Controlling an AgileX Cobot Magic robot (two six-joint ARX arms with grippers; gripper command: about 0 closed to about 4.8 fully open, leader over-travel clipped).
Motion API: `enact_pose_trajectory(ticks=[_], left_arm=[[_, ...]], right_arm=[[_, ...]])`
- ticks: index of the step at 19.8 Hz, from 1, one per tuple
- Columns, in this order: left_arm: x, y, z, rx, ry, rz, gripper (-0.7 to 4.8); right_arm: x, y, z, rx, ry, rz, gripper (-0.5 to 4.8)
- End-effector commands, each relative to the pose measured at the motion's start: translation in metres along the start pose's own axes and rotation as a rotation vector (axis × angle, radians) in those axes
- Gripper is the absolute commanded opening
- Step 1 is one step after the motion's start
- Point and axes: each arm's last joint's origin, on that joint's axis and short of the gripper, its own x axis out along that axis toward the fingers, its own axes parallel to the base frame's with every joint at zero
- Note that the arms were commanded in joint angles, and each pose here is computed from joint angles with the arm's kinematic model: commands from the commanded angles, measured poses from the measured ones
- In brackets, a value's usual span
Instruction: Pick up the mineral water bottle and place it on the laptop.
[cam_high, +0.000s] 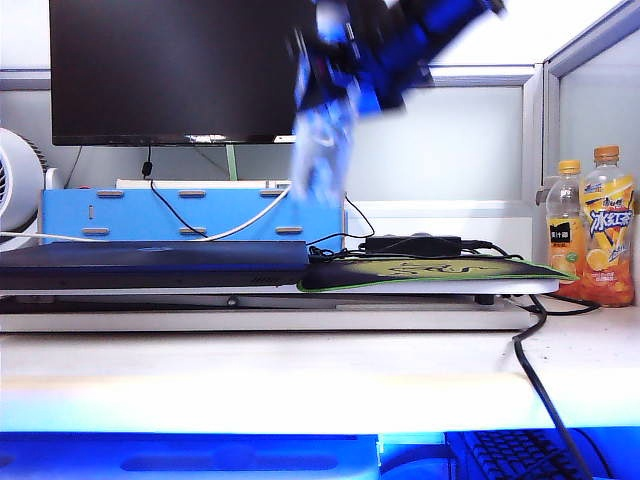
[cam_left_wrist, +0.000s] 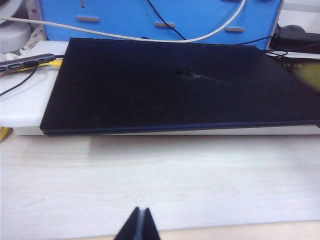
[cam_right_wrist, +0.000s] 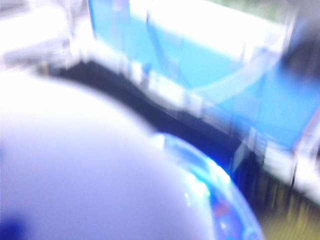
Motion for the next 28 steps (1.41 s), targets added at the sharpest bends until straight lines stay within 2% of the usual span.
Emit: enact_pose_trajectory(ticks=[1, 5, 10, 13, 18, 23, 24, 25, 26, 28], left_arm=[[0.0, 0.0, 0.0, 0.001, 0.005, -0.005, -0.02], [0.0, 0.0, 0.0, 0.0, 0.004, -0.006, -0.02], [0.0, 0.0, 0.0, 0.001, 0.005, -0.005, -0.02], [0.0, 0.0, 0.0, 0.001, 0.005, -0.004, -0.02], [0.0, 0.0, 0.0, 0.001, 0.005, -0.004, -0.02], [0.0, 0.0, 0.0, 0.0, 0.005, -0.004, -0.02], [0.0, 0.0, 0.0, 0.001, 0.005, -0.004, -0.02], [0.0, 0.0, 0.0, 0.001, 0.005, -0.004, -0.02], [0.0, 0.0, 0.0, 0.001, 0.005, -0.004, -0.02], [0.0, 0.0, 0.0, 0.001, 0.005, -0.004, -0.02]], right_arm=[[0.017, -0.004, 0.035, -0.019, -0.117, -0.002, -0.01], [0.073, 0.005, 0.047, -0.026, -0.113, 0.059, -0.01], [0.114, 0.033, 0.033, -0.053, -0.082, 0.121, -0.01], [0.124, 0.04, 0.02, -0.071, -0.03, 0.102, -0.01], [0.131, 0.038, 0.004, -0.105, 0.048, 0.032, -0.01], [0.133, 0.039, 0.002, -0.13, 0.061, 0.036, 0.11], [0.133, 0.04, 0.002, -0.144, 0.059, 0.04, 0.97], [0.133, 0.04, 0.002, -0.152, 0.059, 0.04, 4.15], [0.133, 0.04, 0.002, -0.154, 0.059, 0.039, 4.31], [0.133, 0.039, 0.003, -0.157, 0.047, 0.035, 4.31]])
